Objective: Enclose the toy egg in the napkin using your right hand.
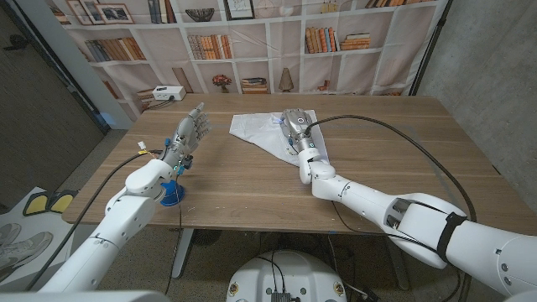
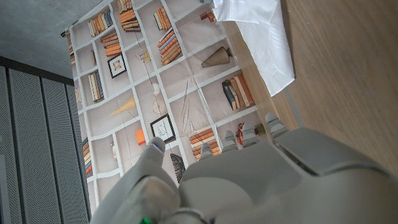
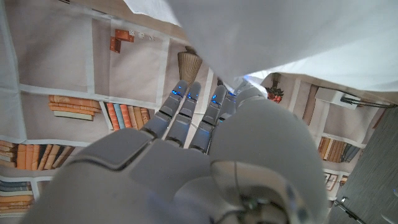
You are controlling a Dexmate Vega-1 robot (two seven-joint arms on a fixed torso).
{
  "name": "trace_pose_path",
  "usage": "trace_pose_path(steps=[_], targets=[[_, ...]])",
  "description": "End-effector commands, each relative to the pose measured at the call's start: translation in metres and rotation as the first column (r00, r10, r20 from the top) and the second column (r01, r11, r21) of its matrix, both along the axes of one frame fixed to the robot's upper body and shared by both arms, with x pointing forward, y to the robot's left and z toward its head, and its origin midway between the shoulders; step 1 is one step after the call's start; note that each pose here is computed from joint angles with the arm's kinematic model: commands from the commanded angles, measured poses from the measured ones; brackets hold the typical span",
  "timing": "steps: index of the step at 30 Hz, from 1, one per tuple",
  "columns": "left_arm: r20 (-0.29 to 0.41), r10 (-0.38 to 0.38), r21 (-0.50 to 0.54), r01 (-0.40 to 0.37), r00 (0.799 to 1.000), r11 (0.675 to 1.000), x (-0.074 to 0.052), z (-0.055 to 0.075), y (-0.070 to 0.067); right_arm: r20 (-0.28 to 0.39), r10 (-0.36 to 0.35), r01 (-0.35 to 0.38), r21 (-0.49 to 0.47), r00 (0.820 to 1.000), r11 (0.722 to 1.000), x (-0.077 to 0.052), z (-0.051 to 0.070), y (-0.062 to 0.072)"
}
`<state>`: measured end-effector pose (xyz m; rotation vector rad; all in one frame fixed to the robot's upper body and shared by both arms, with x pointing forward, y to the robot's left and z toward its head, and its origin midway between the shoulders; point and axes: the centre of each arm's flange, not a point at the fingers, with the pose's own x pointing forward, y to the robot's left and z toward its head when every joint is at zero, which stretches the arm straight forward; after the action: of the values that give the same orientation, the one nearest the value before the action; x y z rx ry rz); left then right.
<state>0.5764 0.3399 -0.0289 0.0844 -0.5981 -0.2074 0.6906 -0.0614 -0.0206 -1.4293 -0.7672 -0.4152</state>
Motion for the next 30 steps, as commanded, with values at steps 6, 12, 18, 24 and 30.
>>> trace_pose_path(steps=[6,12,18,24,30], targets=[[0.004,-0.004,0.016,0.004,1.0,1.0,-0.001,0.006,-0.01,-0.11,-0.073,0.07,-0.032,0.991,0.997,0.014,-0.017,-0.026],[0.004,-0.01,0.026,0.01,1.0,1.0,0.0,0.008,-0.015,-0.13,-0.111,0.107,-0.034,0.985,0.994,0.013,-0.015,-0.032],[0.005,-0.013,0.029,0.013,1.0,1.0,0.0,0.009,-0.018,-0.128,-0.116,0.114,-0.025,0.985,0.993,0.01,-0.011,-0.038],[0.006,-0.016,0.029,0.016,1.0,0.999,0.0,0.011,-0.02,-0.118,-0.09,0.093,0.019,0.989,0.996,0.007,-0.006,-0.043],[0.007,-0.014,0.029,0.014,1.0,0.999,0.0,0.011,-0.02,-0.073,-0.039,0.048,0.122,0.997,0.991,0.002,0.004,-0.049]])
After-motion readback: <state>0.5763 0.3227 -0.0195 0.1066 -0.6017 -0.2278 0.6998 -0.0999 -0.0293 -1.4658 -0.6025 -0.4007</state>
